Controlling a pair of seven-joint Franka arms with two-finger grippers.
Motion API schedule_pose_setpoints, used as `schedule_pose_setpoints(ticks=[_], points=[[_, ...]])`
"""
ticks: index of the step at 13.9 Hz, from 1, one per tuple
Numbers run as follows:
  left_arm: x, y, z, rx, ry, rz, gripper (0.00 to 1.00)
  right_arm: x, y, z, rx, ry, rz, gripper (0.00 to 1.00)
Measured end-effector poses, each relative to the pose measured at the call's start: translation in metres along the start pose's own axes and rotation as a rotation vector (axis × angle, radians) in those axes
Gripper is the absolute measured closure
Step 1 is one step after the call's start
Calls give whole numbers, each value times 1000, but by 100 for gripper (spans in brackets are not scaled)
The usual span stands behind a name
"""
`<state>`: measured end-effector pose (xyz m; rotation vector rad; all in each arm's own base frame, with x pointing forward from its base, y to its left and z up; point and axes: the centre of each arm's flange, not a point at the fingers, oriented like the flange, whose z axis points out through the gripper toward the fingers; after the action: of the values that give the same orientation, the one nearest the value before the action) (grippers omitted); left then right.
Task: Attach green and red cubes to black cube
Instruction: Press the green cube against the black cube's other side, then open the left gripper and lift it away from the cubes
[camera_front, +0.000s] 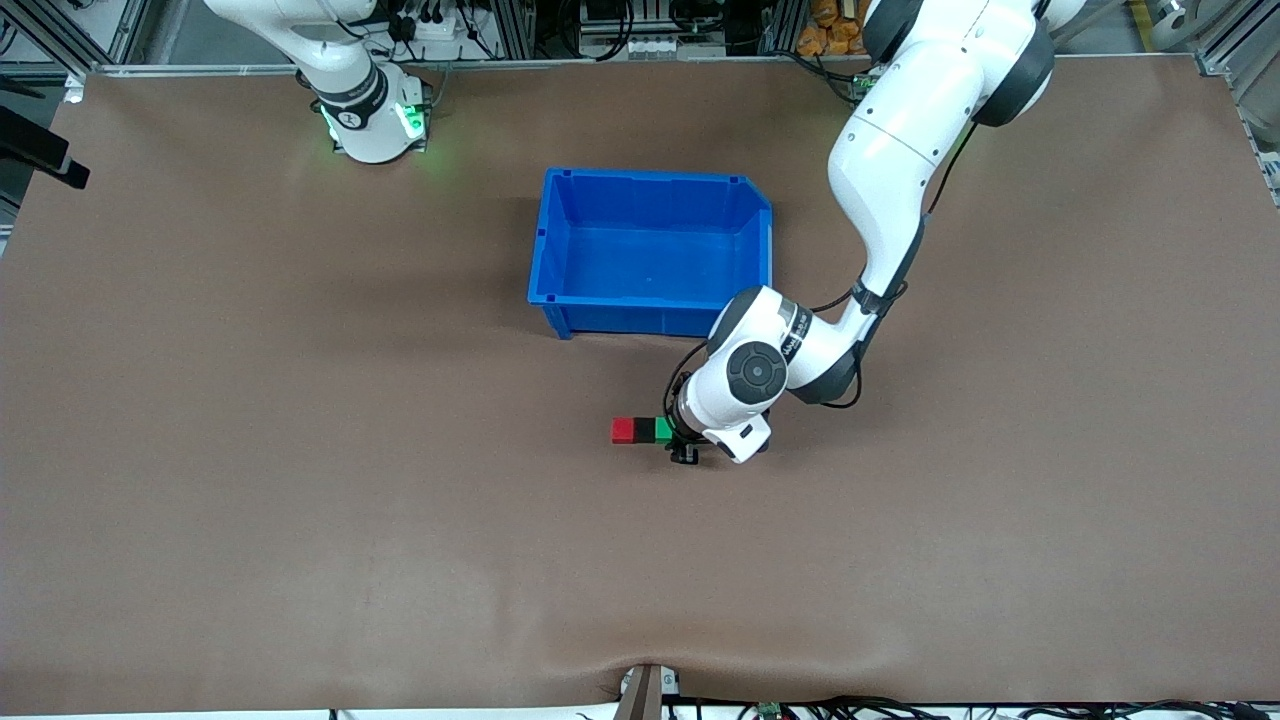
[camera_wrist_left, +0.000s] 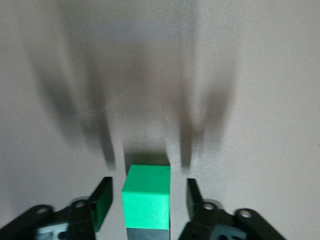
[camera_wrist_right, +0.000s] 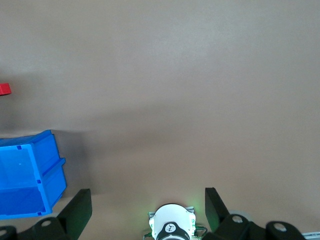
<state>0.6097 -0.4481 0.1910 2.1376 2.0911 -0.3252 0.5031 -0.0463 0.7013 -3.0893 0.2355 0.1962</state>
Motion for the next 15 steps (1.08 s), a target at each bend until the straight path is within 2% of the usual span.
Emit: schedule_pose_setpoints(ticks=[2, 3, 6, 9, 11, 15], points=[[1, 5, -13, -7, 2, 10, 5, 0, -2, 0, 1, 0, -4, 0], [2, 5, -23, 6, 10, 32, 0, 0, -3, 0, 1, 0, -5, 0], [10, 13, -74, 24, 43, 152, 0, 0, -2, 0, 1, 0, -5, 0], [19, 13, -141, 29, 123, 345, 0, 0, -2, 0, 1, 0, -4, 0], [40, 14, -178, 80, 152, 482, 0, 0, -2, 0, 1, 0, -4, 0], [100, 19, -243, 188, 151, 748, 0, 0, -3, 0, 2, 0, -5, 0]])
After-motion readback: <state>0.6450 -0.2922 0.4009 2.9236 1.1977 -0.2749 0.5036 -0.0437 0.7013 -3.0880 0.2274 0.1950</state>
